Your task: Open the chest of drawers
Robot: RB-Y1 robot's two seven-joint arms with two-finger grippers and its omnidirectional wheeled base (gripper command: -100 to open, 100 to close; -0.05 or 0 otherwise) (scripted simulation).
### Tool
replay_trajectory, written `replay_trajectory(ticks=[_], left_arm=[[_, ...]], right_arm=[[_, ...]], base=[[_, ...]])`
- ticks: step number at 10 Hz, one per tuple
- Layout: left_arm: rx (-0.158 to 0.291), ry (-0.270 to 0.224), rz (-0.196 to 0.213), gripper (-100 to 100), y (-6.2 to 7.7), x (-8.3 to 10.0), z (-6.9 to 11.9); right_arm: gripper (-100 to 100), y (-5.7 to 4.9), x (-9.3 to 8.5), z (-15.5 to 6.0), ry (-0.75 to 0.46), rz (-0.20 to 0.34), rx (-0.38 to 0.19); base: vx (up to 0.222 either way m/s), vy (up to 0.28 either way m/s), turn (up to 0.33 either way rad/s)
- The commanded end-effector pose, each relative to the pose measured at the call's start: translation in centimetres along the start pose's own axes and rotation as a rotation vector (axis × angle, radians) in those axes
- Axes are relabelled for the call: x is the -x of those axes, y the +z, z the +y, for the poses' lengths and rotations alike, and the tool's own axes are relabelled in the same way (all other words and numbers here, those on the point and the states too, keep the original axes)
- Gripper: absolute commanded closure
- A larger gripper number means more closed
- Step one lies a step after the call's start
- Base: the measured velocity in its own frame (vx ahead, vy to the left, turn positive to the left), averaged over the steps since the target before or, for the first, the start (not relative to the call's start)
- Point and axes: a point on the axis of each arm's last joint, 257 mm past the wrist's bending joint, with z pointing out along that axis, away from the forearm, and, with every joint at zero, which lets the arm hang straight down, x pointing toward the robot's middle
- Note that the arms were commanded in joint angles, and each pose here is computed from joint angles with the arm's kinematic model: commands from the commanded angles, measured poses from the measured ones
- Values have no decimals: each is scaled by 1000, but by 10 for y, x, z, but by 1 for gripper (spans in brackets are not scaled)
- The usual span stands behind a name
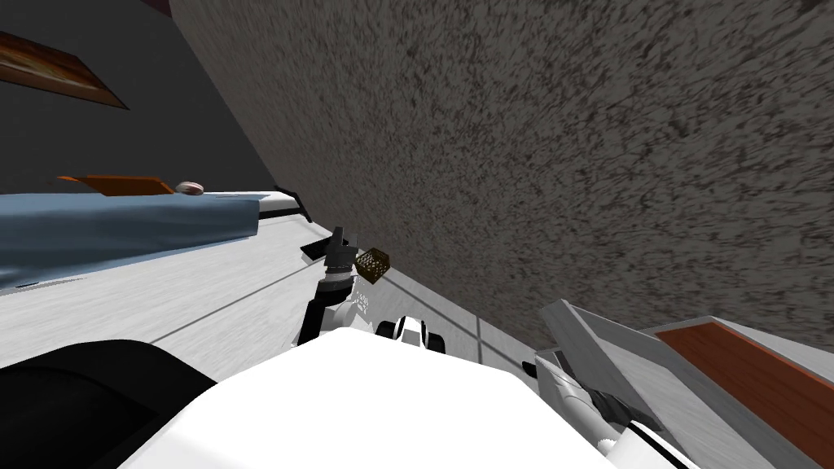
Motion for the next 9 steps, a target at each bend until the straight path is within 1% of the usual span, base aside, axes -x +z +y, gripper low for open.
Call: replay_trajectory(ticks=[1,2,3,4,9], left_arm=[[0,0,0,0,0,0,0],[0,0,0,0,0,0,0],[0,0,0,0,0,0,0],[0,0,0,0,0,0,0],[0,0,0,0,0,0,0]], right_arm=[[-100,4,-6,-3,40,44,3],[-100,8,-16,-10,27,62,-15],[-100,6,-10,-6,29,55,-10],[0,6,-11,-6,30,55,-9],[0,6,-11,-6,30,55,-9]], base=[[3,5,-13],[8,-12,6],[5,-7,3],[0,0,0],[0,0,0]])
